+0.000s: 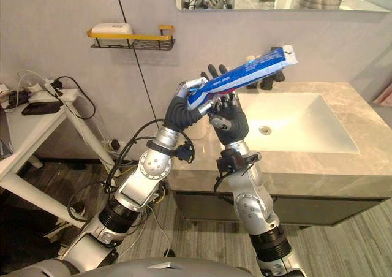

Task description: Organize washtable

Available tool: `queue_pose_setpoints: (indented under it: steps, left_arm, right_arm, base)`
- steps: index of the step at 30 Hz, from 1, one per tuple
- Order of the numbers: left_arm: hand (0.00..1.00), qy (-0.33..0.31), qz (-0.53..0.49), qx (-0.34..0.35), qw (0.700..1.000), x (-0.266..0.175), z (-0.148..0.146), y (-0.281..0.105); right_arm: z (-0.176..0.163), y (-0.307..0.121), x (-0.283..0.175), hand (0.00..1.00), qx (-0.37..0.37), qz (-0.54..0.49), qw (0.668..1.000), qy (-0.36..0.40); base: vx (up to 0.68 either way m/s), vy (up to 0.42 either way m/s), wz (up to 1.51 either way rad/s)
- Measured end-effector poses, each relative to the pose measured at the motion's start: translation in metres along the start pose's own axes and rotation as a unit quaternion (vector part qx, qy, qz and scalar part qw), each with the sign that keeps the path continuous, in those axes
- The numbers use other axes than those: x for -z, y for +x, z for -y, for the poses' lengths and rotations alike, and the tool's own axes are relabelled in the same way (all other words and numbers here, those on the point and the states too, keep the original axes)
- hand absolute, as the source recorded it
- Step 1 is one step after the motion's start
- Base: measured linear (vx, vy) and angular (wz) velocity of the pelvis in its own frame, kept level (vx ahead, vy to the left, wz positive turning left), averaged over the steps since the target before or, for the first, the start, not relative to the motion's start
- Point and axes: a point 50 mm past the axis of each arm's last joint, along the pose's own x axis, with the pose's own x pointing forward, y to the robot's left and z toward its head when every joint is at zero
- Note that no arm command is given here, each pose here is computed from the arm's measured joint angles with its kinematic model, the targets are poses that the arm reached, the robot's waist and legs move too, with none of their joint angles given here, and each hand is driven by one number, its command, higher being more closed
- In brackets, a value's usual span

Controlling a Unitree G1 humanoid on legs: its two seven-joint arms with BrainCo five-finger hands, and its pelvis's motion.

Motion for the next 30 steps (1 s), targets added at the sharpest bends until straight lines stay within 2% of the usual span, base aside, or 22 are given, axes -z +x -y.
queue_pose_setpoints:
  steps: [24, 30]
  left_arm:
    - [1.00, -0.012, -0.023, -0.007, 1.000, 0.010, 0.003, -0.022]
    - [1.00, -0.011, -0.104, 0.017, 0.994, 0.034, 0.008, -0.056]
  right_arm:
    - [-0.001, 0.000, -0.002, 0.00, 0.009, 0.008, 1.000, -0.007]
    - [-0.012, 0.002, -0.038, 0.00, -0.002, 0.112, 0.993, -0.024]
  base:
    - [0.00, 0.000, 0.00]
    - [0.00, 0.000, 0.00]
